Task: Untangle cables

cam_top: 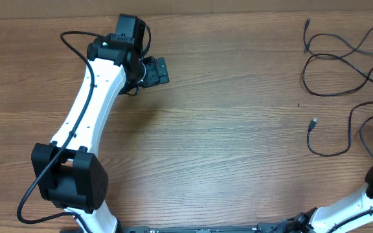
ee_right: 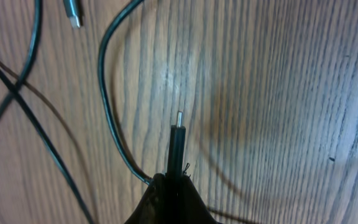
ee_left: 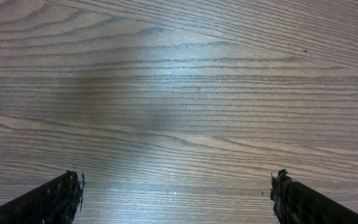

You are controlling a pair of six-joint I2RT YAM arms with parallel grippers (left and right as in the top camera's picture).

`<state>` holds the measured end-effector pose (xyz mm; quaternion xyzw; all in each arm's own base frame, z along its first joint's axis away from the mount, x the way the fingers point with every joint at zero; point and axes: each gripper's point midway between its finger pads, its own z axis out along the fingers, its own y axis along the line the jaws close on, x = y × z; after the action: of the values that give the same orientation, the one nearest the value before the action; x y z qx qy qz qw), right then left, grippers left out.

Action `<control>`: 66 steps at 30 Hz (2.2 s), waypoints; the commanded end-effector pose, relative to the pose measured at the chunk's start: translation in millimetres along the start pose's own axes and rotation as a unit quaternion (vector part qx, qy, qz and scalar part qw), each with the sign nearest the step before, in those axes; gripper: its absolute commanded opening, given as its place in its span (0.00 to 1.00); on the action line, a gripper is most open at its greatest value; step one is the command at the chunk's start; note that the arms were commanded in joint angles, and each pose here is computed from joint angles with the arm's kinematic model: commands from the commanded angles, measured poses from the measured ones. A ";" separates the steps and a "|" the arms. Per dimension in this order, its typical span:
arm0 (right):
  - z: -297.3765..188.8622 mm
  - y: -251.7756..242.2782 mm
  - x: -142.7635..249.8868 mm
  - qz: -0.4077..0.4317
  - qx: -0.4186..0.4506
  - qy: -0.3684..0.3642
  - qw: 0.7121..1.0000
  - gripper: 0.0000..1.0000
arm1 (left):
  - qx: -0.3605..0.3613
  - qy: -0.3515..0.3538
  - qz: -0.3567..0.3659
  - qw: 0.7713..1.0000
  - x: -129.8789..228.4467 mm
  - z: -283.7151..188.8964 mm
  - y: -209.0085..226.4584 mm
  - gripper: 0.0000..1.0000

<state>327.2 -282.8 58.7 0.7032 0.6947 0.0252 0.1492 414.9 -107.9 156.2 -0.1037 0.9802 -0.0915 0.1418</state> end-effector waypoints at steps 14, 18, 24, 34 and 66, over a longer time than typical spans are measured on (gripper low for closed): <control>0.9 -6.9 -6.1 -0.014 0.026 -0.031 0.999 0.90 | 0.008 -0.019 0.004 1.000 -5.1 -13.5 -3.7 1.00; 1.5 0.8 3.4 -0.036 0.008 -0.010 0.999 0.84 | 0.008 -0.019 0.004 1.000 -5.1 -13.5 -3.7 1.00; 1.4 25.4 17.2 -0.094 -0.034 0.005 0.995 0.82 | 0.008 -0.019 0.004 1.000 -5.1 -13.5 -3.8 1.00; 4.6 27.1 38.4 -0.119 -0.013 0.014 0.993 0.43 | 0.008 -0.018 0.004 1.000 -4.7 -13.5 -3.7 1.00; -30.9 -5.5 161.3 -0.353 0.105 0.128 0.921 0.79 | 0.014 -0.032 0.005 0.999 -11.8 -13.9 -6.8 0.99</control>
<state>323.9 -102.2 49.3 0.3913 0.9179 0.0548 -0.0369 421.8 -109.4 158.7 -0.1028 0.9777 -0.0963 0.1560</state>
